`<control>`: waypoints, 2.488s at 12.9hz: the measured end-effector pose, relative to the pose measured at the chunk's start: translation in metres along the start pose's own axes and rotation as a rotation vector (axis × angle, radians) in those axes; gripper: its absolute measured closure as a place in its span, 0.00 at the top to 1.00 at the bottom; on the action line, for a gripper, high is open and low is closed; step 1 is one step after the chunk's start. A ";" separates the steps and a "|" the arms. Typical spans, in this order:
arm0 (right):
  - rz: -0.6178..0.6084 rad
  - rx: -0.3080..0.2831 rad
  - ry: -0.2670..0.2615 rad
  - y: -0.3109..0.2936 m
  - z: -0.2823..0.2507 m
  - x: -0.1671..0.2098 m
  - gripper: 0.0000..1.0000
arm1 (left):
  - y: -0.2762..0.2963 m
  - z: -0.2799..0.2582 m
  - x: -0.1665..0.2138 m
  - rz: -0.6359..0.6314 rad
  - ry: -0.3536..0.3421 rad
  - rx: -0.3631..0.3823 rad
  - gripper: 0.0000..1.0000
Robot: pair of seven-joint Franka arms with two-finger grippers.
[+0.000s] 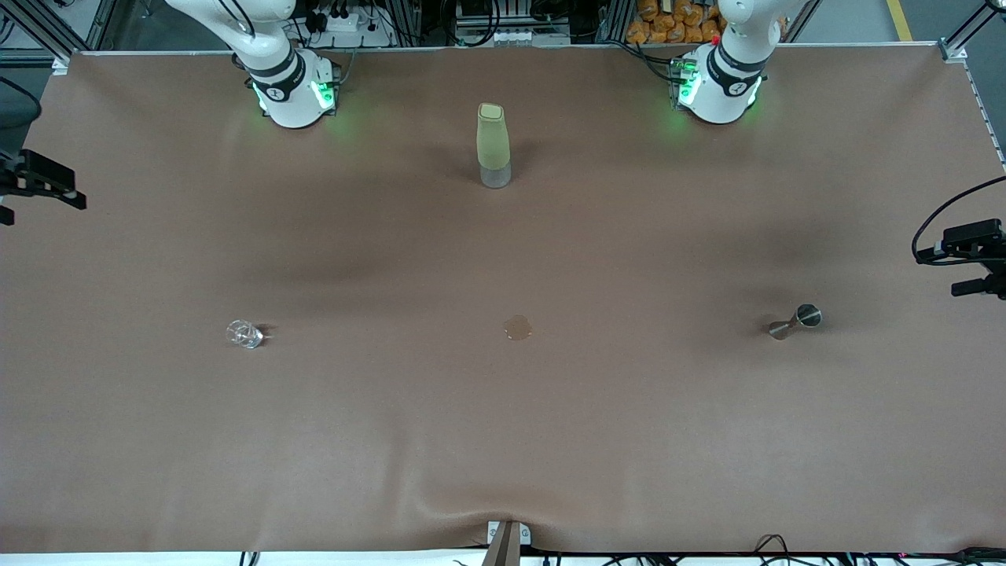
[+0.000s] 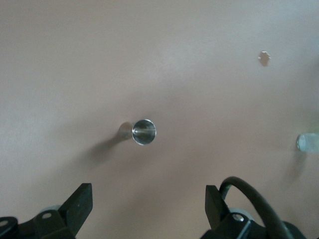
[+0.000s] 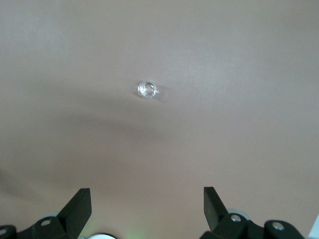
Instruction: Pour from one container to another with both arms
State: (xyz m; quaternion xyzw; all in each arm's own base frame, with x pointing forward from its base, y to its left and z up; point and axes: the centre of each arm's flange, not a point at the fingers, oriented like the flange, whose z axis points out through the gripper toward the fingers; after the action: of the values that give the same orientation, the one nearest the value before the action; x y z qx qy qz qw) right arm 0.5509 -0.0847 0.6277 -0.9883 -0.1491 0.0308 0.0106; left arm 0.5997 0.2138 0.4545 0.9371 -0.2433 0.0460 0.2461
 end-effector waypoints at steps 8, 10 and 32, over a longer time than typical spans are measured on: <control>-0.547 0.007 0.005 0.068 0.002 -0.037 1.00 | -0.084 0.071 -0.060 0.147 0.131 -0.191 1.00; -0.713 -0.005 0.016 0.083 0.003 -0.043 1.00 | -0.101 0.093 -0.071 0.210 0.176 -0.230 1.00; -1.233 0.587 0.799 0.178 0.351 -0.007 1.00 | -0.177 0.300 -0.118 0.940 0.748 -0.269 1.00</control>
State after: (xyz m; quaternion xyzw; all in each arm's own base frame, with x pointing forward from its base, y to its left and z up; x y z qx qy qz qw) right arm 0.5740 -0.2523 0.2725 -0.6203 -0.6407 -0.3000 0.3388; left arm 0.5705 0.2551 0.0902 0.6106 -0.5313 0.4442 0.3842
